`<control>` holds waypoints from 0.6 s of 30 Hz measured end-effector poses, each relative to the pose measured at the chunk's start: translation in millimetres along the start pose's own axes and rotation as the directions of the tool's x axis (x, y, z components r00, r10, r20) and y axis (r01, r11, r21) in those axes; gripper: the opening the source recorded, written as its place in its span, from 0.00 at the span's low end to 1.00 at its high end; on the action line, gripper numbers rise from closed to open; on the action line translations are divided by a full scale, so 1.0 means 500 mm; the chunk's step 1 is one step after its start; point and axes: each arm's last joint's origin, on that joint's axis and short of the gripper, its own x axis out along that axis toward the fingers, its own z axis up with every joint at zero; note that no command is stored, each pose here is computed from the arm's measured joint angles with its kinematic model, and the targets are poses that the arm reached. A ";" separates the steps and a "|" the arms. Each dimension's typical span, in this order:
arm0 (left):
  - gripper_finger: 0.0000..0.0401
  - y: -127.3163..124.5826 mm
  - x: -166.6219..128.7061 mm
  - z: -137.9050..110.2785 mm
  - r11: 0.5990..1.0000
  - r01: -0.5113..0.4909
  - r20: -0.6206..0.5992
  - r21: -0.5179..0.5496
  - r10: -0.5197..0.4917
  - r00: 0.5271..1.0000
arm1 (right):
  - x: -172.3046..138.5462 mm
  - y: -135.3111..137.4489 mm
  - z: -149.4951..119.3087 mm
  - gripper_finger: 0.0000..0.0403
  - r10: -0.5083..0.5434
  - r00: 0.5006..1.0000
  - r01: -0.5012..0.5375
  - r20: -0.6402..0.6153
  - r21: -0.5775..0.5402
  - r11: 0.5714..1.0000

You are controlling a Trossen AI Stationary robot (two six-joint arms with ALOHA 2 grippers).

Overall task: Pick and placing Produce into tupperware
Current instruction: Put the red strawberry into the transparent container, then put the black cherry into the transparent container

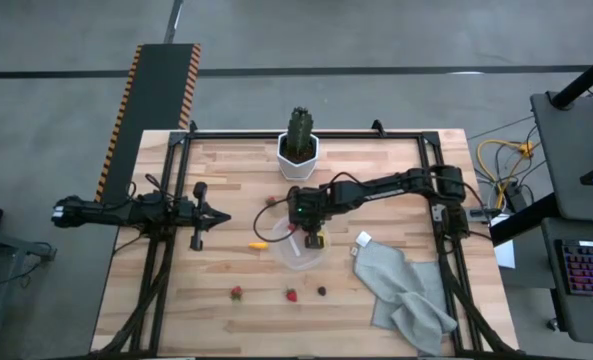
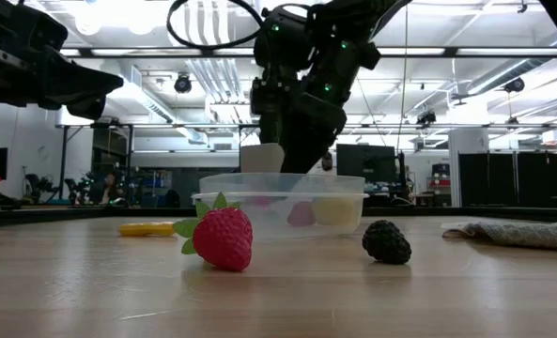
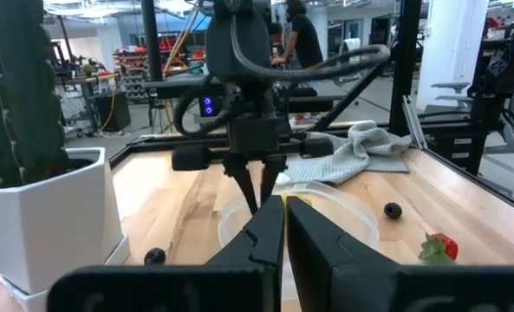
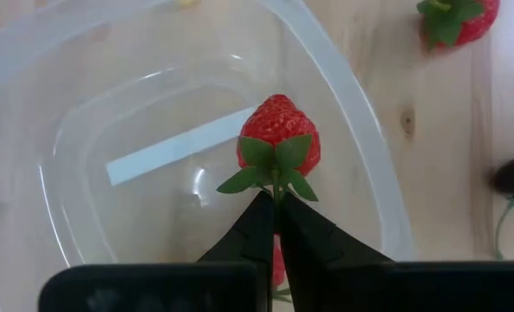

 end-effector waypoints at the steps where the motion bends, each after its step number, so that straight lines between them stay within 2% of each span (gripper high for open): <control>1: 0.00 0.000 0.000 0.000 1.000 0.000 0.000 0.000 0.000 1.000 | -0.001 0.000 0.000 0.02 -0.001 1.000 0.001 0.000 0.000 1.000; 8: 0.00 0.000 0.001 -0.001 1.000 0.000 -0.004 0.000 0.000 1.000 | 0.000 0.000 -0.003 0.04 0.021 1.000 -0.021 -0.008 -0.027 0.999; 18: 0.00 0.000 0.001 -0.001 1.000 0.000 -0.004 0.000 0.000 1.000 | -0.001 0.000 -0.004 0.16 0.019 1.000 -0.019 -0.008 -0.008 1.000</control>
